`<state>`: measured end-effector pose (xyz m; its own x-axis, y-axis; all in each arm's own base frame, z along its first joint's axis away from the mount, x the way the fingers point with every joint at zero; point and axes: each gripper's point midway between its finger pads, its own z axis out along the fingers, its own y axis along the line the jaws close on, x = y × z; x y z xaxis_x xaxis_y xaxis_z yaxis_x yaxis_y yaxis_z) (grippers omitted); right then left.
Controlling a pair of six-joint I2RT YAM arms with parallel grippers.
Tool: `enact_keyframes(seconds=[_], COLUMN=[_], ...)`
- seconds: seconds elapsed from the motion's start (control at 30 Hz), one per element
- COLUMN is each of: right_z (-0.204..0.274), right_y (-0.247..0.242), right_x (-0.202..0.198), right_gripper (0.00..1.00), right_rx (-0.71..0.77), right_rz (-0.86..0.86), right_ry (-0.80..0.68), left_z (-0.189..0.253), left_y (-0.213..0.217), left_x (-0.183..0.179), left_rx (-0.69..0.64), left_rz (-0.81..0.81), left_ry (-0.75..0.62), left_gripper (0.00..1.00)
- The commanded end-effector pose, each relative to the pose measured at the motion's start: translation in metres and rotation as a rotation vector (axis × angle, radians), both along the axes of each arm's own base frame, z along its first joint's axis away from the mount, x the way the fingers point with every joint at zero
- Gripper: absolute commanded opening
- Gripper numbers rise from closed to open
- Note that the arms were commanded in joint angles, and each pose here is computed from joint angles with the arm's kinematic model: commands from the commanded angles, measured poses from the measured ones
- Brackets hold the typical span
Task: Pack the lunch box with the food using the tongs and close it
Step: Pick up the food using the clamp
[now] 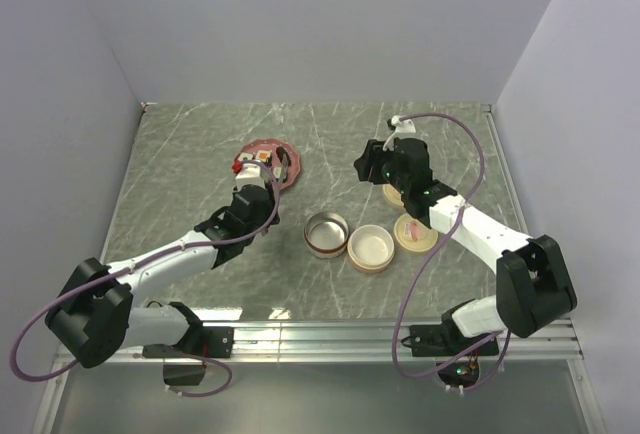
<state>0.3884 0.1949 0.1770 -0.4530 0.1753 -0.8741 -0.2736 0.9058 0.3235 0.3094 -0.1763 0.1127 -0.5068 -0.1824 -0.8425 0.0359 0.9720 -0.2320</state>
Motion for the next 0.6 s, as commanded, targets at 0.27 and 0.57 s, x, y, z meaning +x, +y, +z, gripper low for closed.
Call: enact_keyframes(seconds=[0.27, 0.57], right_z=[0.02, 0.023], right_y=[-0.005, -0.005], right_x=[-0.002, -0.005], right_gripper=[0.59, 0.59], right_rx=[0.024, 0.034], right_rz=[-0.017, -0.017], right_ry=[-0.062, -0.07], left_z=[-0.002, -0.012], left_y=[-0.005, -0.009], left_x=[0.005, 0.005], left_rx=[0.008, 0.031], left_rz=[0.02, 0.019], left_ry=[0.01, 0.045], left_gripper=[0.47, 0.47])
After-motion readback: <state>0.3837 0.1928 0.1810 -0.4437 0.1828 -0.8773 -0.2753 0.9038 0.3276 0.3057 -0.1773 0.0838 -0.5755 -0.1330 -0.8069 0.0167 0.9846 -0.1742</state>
